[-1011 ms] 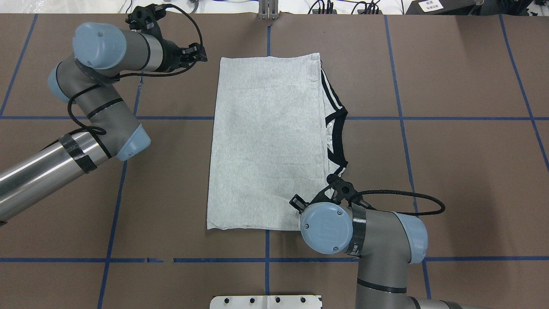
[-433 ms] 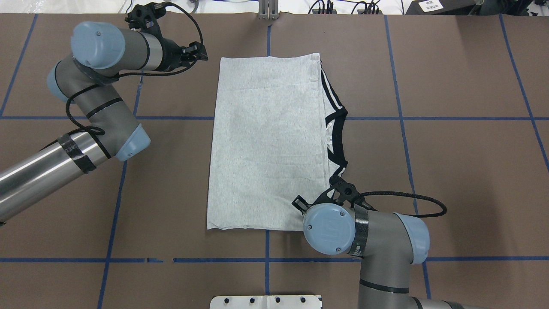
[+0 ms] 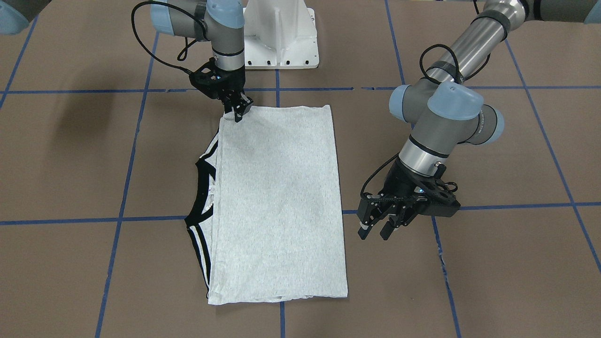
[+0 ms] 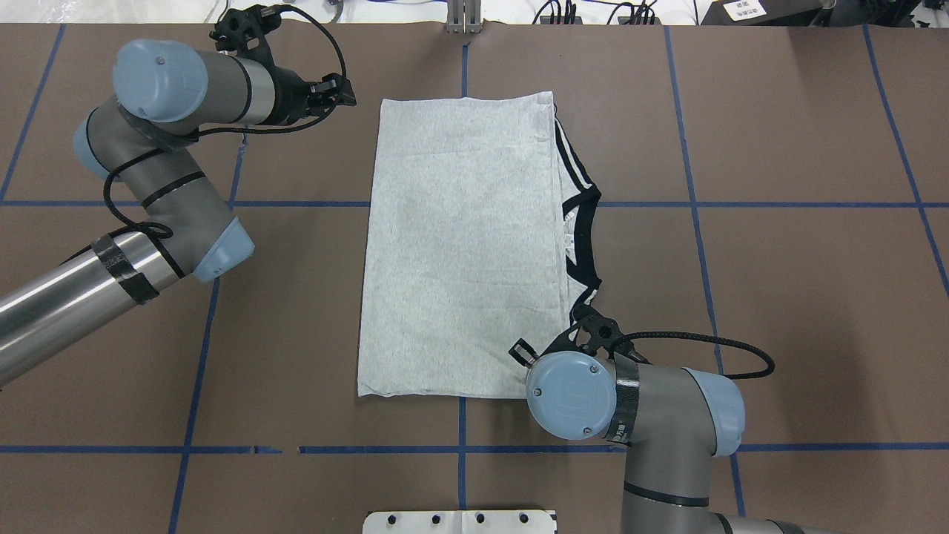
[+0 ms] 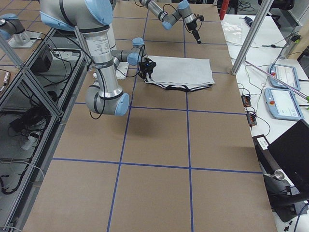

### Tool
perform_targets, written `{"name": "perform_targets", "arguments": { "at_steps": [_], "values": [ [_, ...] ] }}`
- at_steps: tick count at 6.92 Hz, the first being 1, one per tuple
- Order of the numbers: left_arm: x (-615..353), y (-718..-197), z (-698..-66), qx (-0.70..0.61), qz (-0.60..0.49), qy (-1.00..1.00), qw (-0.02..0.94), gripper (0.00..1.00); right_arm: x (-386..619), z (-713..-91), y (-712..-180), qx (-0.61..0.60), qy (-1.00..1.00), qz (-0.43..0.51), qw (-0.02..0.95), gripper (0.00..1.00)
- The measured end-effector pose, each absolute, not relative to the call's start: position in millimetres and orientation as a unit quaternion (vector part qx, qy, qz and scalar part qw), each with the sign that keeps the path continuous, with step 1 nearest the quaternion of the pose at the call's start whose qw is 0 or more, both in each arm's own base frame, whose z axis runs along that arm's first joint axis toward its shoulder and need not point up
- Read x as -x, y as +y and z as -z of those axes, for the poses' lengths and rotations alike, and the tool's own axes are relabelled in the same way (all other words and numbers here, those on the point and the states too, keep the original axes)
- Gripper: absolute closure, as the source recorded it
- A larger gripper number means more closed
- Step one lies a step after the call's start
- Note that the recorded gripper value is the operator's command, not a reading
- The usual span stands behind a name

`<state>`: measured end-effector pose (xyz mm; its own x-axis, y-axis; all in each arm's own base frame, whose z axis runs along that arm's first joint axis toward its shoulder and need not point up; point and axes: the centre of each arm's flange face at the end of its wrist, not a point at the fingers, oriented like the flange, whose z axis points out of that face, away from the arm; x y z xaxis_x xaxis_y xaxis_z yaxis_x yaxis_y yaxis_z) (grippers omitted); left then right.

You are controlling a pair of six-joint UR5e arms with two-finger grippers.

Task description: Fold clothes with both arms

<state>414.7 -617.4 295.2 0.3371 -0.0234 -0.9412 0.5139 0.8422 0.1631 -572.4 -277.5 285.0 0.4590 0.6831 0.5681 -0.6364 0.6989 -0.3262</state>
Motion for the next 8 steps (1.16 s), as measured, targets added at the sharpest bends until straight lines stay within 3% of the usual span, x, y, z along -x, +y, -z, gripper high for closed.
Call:
{"name": "perform_targets", "arguments": {
  "at_steps": [5,6,8],
  "values": [
    [-402.7,-601.1,-291.5,-0.219,0.177,0.561,0.778,0.37,551.2,-270.4,-285.1,0.054,-0.371,-0.386,0.843,1.00],
    [-406.0,-575.8,-297.7,-0.195,0.190,0.574,0.772,0.37,536.5,-270.4,-281.8,0.059,-0.375,-0.385,0.841,1.00],
    [-439.0,-477.1,-294.8,-0.092,0.226,0.620,0.745,0.36,521.7,-269.5,-277.2,0.064,-0.381,-0.384,0.839,1.00]
  ]
}}
